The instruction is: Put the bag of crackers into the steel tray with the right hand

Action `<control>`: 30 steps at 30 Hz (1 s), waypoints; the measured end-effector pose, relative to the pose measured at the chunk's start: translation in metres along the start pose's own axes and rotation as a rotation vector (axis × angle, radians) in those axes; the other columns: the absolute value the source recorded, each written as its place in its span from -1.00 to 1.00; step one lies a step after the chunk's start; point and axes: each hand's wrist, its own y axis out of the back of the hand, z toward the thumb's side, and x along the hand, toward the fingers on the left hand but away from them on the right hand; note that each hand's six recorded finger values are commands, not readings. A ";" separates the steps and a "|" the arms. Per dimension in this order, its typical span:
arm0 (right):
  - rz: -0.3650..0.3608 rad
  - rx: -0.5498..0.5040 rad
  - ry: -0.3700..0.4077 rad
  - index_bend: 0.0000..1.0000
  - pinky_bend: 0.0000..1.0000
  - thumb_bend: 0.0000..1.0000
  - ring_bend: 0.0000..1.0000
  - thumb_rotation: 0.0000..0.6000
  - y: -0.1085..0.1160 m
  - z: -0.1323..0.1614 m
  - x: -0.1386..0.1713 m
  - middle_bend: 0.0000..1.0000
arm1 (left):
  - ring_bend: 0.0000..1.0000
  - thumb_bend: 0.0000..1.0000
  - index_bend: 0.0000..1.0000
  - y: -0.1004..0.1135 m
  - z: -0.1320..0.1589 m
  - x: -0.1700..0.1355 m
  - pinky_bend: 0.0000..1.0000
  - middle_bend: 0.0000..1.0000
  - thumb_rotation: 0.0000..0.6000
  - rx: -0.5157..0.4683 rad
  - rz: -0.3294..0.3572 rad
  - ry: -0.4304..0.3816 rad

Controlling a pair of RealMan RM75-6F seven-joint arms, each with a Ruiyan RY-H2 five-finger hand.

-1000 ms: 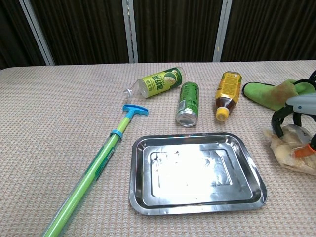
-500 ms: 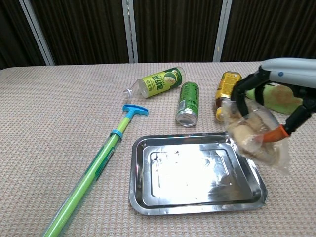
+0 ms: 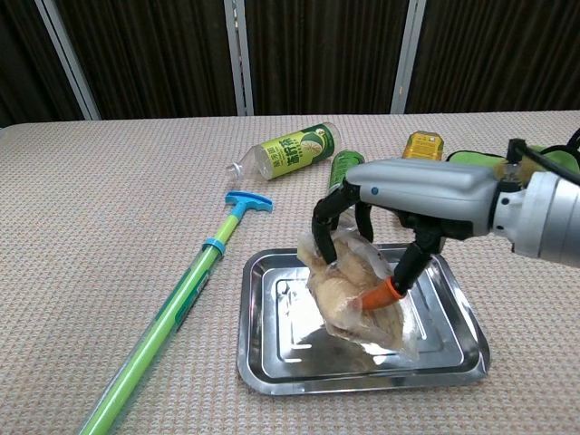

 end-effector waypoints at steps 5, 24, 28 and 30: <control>0.030 0.035 -0.031 -1.00 -0.95 -0.65 -1.00 1.00 -0.004 -0.005 -0.006 -0.99 | -1.00 -0.66 -0.88 -0.001 0.001 0.002 -1.00 -1.00 1.00 -0.004 -0.002 -0.004; -0.282 0.112 -0.333 -0.61 -0.68 -0.77 -0.97 1.00 0.061 -0.069 0.093 -0.76 | -1.00 -0.67 -0.87 0.000 0.014 0.010 -1.00 -1.00 1.00 -0.014 0.024 -0.039; -0.365 0.156 -0.503 -0.62 -0.68 -0.77 -0.97 1.00 0.063 -0.101 0.147 -0.76 | -1.00 -0.67 -0.87 0.000 0.015 0.007 -1.00 -1.00 1.00 -0.022 0.046 -0.031; -0.399 0.183 -0.593 -0.64 -0.68 -0.77 -0.99 1.00 0.059 -0.112 0.180 -0.78 | -1.00 -0.67 -0.87 0.000 0.014 0.003 -1.00 -1.00 1.00 -0.024 0.050 -0.024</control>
